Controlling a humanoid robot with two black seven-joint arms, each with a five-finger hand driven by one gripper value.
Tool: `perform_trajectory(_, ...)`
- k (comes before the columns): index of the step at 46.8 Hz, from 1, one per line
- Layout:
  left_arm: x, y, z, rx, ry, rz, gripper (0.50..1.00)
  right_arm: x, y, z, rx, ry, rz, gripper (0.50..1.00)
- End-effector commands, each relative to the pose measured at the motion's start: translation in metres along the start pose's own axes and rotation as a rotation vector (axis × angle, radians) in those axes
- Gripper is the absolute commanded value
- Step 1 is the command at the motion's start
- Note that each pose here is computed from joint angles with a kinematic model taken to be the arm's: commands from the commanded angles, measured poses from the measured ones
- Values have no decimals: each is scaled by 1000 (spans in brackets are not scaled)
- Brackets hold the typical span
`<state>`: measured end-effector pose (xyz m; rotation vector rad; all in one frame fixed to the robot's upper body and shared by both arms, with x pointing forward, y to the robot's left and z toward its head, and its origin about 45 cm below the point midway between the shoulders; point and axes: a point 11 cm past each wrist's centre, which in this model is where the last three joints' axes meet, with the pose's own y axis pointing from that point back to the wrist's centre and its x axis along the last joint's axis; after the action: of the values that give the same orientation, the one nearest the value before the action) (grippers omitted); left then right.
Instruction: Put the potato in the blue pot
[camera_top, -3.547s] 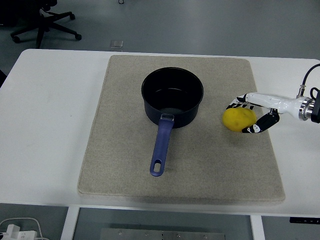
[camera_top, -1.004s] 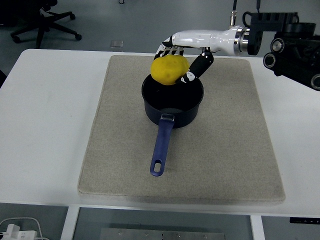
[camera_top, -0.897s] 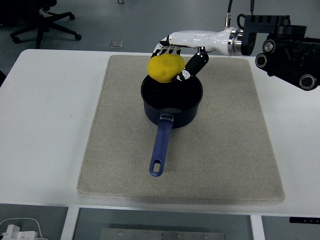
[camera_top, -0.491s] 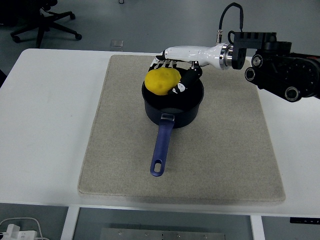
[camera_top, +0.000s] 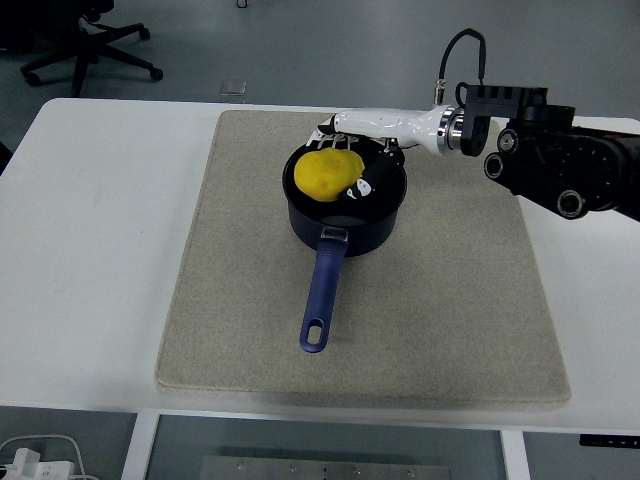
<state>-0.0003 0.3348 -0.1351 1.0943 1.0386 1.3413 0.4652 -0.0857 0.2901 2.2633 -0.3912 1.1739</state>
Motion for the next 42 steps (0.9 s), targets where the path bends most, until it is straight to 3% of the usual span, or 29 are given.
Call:
perform_trajectory(1, 0, 0, 0, 0, -1, 0, 994, -3, 2, 9, -23, -7, 16, 500)
perform_trajectory(7, 0, 0, 0, 0, -1, 0, 994, -5, -3, 10, -28, -5, 28, 500)
perform_trajectory(8, 0, 0, 0, 0, 1, 0, 994, -6, -4, 8, -25, -5, 27, 519)
perform_trajectory(11, 0, 0, 0, 0, -1, 1, 994, -7, -7, 6, -23, -4, 22, 676)
perform_trajectory(14, 0, 0, 0, 0, -1, 0, 994, -7, -7, 7, -24, -5, 22, 902)
perform_trajectory(15, 0, 0, 0, 0, 1, 0, 994, -7, -7, 7, -24, -5, 22, 929)
perform_trajectory(42, 0, 0, 0, 0, -1, 0, 994, 0, -2, 10, -31, -1, 38, 930)
